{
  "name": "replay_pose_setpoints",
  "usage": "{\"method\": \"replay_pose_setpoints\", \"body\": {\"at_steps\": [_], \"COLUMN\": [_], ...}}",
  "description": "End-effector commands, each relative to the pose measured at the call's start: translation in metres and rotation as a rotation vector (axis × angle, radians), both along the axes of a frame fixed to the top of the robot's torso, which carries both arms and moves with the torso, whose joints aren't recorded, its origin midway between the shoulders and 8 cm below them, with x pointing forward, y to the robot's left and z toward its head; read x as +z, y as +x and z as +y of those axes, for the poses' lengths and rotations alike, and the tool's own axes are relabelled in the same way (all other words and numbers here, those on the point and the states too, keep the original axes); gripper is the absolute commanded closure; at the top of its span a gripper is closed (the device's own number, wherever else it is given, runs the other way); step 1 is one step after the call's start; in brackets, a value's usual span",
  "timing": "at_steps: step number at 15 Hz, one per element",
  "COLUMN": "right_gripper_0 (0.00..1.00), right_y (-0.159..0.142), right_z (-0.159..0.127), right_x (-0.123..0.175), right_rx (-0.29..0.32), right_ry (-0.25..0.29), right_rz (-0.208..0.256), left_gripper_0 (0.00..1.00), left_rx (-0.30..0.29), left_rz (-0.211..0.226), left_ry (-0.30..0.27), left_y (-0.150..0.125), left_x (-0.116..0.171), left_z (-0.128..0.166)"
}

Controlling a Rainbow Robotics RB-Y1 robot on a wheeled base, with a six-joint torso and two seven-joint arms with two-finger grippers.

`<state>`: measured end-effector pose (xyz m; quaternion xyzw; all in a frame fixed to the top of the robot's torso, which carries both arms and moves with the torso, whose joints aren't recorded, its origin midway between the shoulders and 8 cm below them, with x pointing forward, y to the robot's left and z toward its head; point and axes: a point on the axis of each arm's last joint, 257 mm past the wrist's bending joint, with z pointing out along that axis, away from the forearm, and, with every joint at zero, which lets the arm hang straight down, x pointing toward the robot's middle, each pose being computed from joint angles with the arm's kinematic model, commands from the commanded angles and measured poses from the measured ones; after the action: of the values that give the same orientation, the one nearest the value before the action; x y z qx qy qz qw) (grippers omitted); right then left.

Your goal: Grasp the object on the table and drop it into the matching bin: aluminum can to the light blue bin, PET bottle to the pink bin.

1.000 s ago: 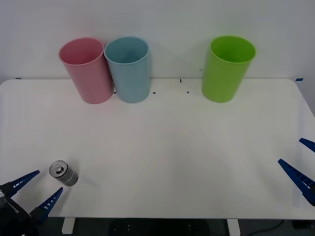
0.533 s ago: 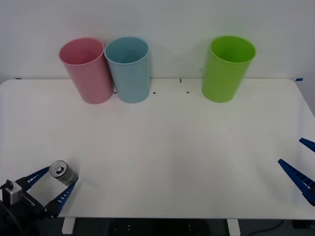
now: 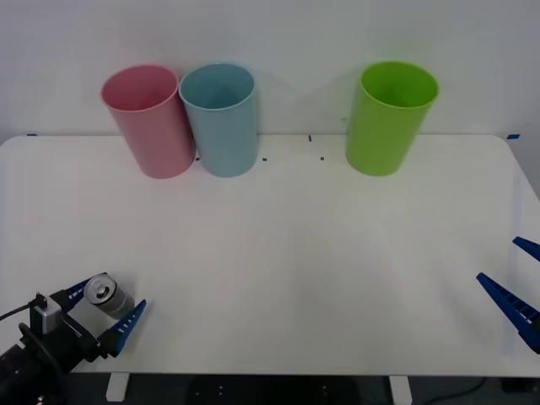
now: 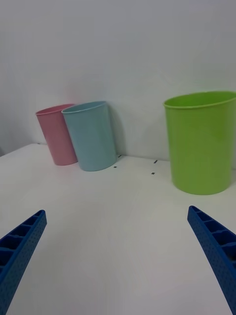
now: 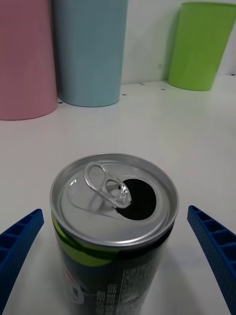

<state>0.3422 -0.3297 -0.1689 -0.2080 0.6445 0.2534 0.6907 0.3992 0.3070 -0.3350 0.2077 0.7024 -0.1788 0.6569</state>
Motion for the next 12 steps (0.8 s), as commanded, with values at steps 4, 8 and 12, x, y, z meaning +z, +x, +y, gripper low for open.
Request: {"method": "replay_pose_setpoints", "body": {"at_steps": [4,8,12], "right_gripper_0": [0.0,0.0,0.0], "right_y": [0.0,0.0,0.0], "right_z": [0.0,0.0,0.0], "right_x": [0.0,0.0,0.0], "right_rx": [0.0,0.0,0.0], "right_ry": [0.0,0.0,0.0], "right_rz": [0.0,0.0,0.0], "left_gripper_0": [0.0,0.0,1.0], "left_rx": [-0.008,-0.008,-0.004], "left_rz": [0.0,-0.001,-0.004], "left_ry": [0.004,0.005,0.008], "left_y": [0.0033,0.0035,0.0037], "left_x": [-0.0006,0.0,0.0006], "left_z": [-0.0044,-0.0045,-0.0026]}}
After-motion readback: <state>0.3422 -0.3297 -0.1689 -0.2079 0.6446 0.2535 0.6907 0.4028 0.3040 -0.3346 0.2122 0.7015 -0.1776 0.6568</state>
